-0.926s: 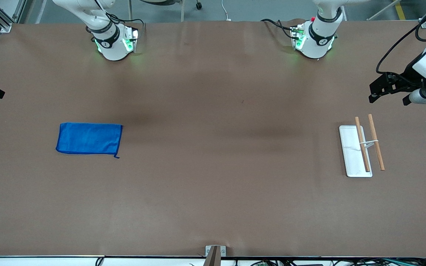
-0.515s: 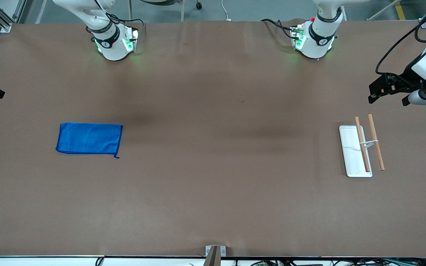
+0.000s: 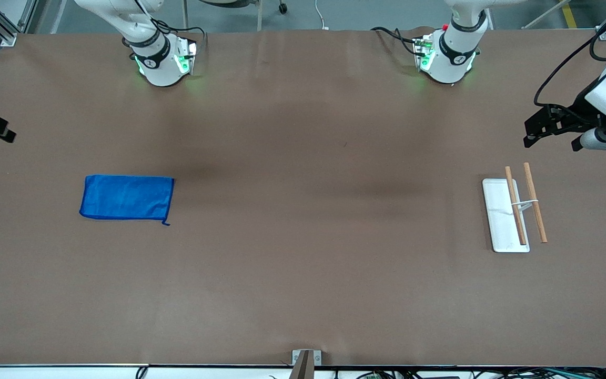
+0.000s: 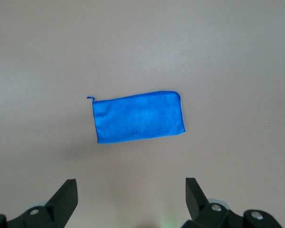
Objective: Right arm passes towel to left arm to hang
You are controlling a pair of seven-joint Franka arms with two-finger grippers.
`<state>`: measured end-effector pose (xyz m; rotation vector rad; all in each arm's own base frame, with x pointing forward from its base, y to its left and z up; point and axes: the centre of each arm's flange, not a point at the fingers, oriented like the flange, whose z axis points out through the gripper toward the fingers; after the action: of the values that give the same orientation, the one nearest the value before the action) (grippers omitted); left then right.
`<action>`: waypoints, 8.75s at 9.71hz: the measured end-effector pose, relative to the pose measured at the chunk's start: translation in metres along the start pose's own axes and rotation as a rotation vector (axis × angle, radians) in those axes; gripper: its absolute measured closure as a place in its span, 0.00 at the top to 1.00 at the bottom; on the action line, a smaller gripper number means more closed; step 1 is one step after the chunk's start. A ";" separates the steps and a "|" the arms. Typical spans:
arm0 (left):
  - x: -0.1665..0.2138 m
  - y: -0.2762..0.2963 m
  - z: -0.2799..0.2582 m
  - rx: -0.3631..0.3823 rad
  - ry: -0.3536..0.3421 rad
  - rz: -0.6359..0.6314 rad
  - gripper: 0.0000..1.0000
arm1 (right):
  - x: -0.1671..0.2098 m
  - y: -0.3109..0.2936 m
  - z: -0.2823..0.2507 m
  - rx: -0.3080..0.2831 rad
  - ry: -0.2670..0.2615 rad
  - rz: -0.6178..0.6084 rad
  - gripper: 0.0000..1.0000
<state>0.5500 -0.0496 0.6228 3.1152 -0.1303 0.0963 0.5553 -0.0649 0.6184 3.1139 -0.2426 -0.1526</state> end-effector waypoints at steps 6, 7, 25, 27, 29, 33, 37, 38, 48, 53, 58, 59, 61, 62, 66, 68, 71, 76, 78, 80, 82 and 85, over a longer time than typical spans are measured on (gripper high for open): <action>0.002 0.001 0.000 -0.001 0.004 0.002 0.99 | 0.068 0.002 0.241 -0.017 -0.077 -0.067 1.00; 0.002 0.001 0.000 -0.001 0.005 0.002 0.99 | 0.063 0.005 0.273 -0.016 -0.053 -0.078 1.00; 0.003 0.001 -0.003 -0.001 0.016 0.002 1.00 | 0.015 0.012 0.452 -0.017 0.020 -0.085 0.75; 0.003 0.001 -0.003 -0.001 0.017 0.002 1.00 | 0.015 0.013 0.449 -0.017 -0.001 -0.084 0.45; 0.003 0.001 -0.003 -0.001 0.017 0.001 1.00 | 0.019 0.012 0.439 -0.016 -0.066 -0.085 0.12; 0.004 0.001 -0.002 -0.001 0.015 0.000 1.00 | 0.032 0.008 0.406 -0.014 -0.131 -0.092 0.05; 0.004 0.000 -0.002 -0.001 0.015 0.000 1.00 | 0.046 -0.038 0.289 -0.009 -0.237 -0.165 0.05; 0.004 0.000 -0.002 -0.001 0.015 0.000 1.00 | 0.042 -0.061 0.260 0.006 -0.235 -0.198 0.05; 0.009 0.024 0.012 -0.123 -0.012 0.037 0.96 | -0.028 -0.310 0.195 0.865 -0.268 -0.205 0.05; 0.013 0.036 0.057 -0.313 -0.079 0.169 1.00 | -0.091 -0.433 0.206 1.244 -0.456 -0.037 0.05; 0.007 0.093 0.176 -0.800 -0.268 0.121 1.00 | -0.120 -0.483 0.214 1.547 -0.549 0.093 0.05; 0.003 0.110 0.198 -0.903 -0.277 0.121 1.00 | -0.124 -0.490 0.219 1.599 -0.544 0.105 0.05; -0.014 0.124 0.232 -1.098 -0.257 0.114 1.00 | -0.134 -0.502 0.223 1.655 -0.540 0.083 0.05; -0.022 0.123 0.246 -1.175 -0.239 0.088 1.00 | -0.135 -0.503 0.222 1.662 -0.543 0.077 0.05; -0.052 0.118 0.274 -1.434 -0.161 0.000 0.99 | -0.134 -0.503 0.221 1.674 -0.542 0.084 0.05; -0.069 0.119 0.284 -1.517 -0.115 -0.028 0.97 | -0.134 -0.503 0.221 1.675 -0.542 0.084 0.05; -0.093 0.133 0.304 -1.606 -0.039 -0.069 0.94 | -0.134 -0.503 0.221 1.675 -0.541 0.085 0.05; -0.115 0.171 0.313 -1.686 -0.017 -0.105 0.74 | -0.134 -0.503 0.221 1.676 -0.541 0.084 0.05; -0.112 0.165 0.310 -1.686 0.003 -0.107 0.40 | -0.134 -0.503 0.221 1.676 -0.541 0.084 0.05; -0.108 0.158 0.303 -1.684 0.028 -0.107 0.09 | -0.134 -0.503 0.221 1.676 -0.541 0.084 0.05; -0.105 0.153 0.297 -1.682 0.048 -0.100 0.02 | -0.134 -0.503 0.221 1.676 -0.541 0.084 0.05; -0.097 0.126 0.284 -1.608 0.062 -0.026 0.02 | -0.131 -0.500 0.221 1.676 -0.533 0.090 0.18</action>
<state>0.4597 -0.1744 0.3362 1.5074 -0.0864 0.0417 0.4818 0.4482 0.4002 4.4901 -0.9051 -1.4820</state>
